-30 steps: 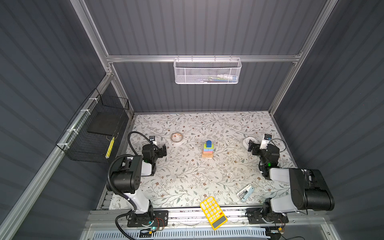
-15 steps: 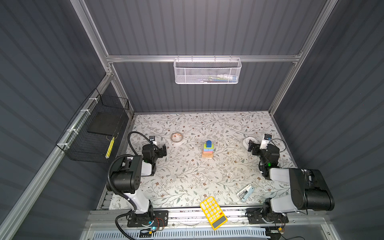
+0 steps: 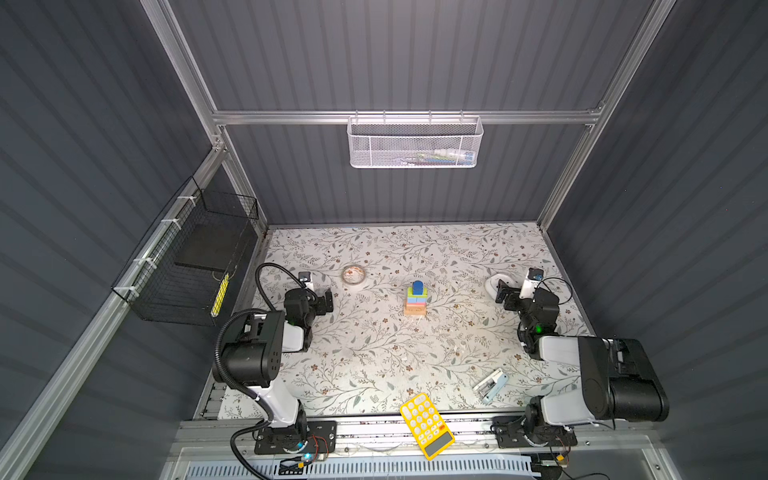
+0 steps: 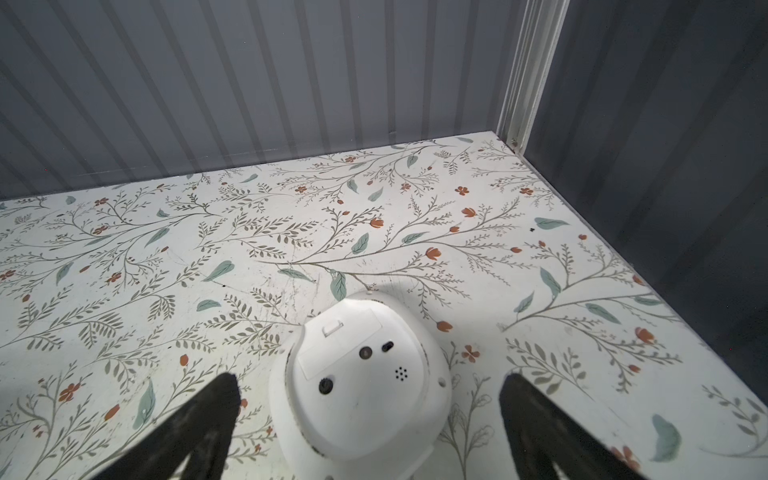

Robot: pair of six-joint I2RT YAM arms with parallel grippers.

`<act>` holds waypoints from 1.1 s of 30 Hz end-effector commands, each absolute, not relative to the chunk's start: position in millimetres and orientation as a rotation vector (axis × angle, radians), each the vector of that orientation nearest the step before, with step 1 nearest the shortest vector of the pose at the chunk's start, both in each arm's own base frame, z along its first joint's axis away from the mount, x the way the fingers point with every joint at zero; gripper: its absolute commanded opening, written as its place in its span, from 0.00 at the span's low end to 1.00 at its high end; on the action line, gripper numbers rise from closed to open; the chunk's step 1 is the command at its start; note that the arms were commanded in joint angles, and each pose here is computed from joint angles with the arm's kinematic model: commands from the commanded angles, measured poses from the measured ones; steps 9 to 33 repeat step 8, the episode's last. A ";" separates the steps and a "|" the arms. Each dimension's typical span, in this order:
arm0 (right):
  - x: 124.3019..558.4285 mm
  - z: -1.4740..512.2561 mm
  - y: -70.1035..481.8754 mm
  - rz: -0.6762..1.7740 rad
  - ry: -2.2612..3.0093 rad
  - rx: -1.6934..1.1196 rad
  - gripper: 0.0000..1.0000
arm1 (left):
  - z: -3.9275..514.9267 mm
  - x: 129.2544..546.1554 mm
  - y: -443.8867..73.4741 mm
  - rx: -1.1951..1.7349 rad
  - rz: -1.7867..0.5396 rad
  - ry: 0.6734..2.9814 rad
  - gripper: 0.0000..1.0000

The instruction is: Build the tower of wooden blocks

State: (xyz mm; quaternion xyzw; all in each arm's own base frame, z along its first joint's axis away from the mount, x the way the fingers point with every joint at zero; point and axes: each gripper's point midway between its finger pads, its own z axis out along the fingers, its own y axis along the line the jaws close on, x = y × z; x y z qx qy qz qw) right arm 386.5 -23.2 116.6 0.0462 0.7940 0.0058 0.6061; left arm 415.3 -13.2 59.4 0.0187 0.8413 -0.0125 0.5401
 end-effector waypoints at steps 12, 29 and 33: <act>386.6 119.1 -21.9 0.010 1.820 0.090 0.99 | 61.9 418.4 -12.6 0.060 -0.015 1.990 1.00; 386.6 119.1 -21.9 0.010 1.820 0.090 0.99 | 61.9 418.4 -12.6 0.060 -0.015 1.990 1.00; 386.6 119.1 -21.9 0.010 1.820 0.090 0.99 | 61.9 418.4 -12.6 0.060 -0.015 1.990 1.00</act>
